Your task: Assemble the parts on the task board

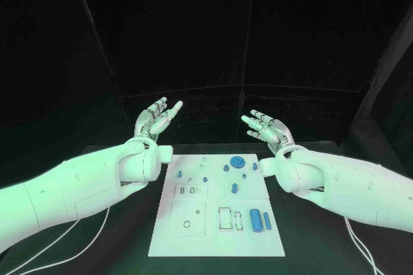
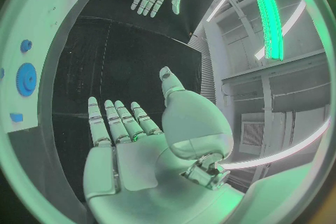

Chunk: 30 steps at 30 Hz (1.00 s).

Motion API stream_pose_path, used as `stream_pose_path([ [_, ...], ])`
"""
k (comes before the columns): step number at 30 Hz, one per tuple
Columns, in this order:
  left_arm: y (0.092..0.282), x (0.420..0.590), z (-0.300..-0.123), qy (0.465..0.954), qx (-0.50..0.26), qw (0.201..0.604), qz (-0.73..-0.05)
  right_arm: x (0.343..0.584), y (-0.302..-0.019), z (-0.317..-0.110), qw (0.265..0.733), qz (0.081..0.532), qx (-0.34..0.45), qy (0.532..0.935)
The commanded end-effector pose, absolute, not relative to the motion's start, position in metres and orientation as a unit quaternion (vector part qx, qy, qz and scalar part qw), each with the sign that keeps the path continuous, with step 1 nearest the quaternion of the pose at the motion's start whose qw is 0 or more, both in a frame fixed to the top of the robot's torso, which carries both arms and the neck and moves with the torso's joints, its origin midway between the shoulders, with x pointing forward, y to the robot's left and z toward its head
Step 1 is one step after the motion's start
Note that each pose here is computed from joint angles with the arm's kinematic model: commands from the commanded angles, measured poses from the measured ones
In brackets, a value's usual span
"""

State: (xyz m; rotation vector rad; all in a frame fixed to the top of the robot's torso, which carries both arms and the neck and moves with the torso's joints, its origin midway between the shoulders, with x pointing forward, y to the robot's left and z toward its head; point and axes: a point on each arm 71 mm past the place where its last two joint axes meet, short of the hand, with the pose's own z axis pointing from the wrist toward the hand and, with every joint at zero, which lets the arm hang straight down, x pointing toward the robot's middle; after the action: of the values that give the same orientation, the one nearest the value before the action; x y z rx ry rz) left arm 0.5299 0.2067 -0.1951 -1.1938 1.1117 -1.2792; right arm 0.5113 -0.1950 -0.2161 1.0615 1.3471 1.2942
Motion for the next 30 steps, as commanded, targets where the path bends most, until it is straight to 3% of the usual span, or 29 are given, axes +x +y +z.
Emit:
stream_pose_path([
  [1,0.204,0.533,-0.19,0.45,-0.484,0.488,-0.569,0.515,-0.185,-0.215,0.429,0.554,0.374,0.607],
  [8,0.204,0.533,-0.19,0.45,-0.484,0.488,-0.57,0.522,-0.184,-0.214,0.421,0.554,0.356,0.624],
  [9,0.219,0.527,-0.187,0.446,-0.481,0.485,-0.578,0.533,-0.209,-0.202,0.55,0.492,0.229,0.635],
  [10,0.22,0.526,-0.186,0.445,-0.48,0.485,-0.579,0.534,-0.21,-0.2,0.558,0.486,0.214,0.638],
  [18,0.227,0.515,-0.18,0.447,-0.47,0.481,-0.589,0.541,-0.206,-0.183,0.594,0.444,0.11,0.662],
  [30,0.22,0.492,-0.169,0.465,-0.449,0.451,-0.615,0.549,-0.197,-0.166,0.613,0.326,-0.013,0.72],
])
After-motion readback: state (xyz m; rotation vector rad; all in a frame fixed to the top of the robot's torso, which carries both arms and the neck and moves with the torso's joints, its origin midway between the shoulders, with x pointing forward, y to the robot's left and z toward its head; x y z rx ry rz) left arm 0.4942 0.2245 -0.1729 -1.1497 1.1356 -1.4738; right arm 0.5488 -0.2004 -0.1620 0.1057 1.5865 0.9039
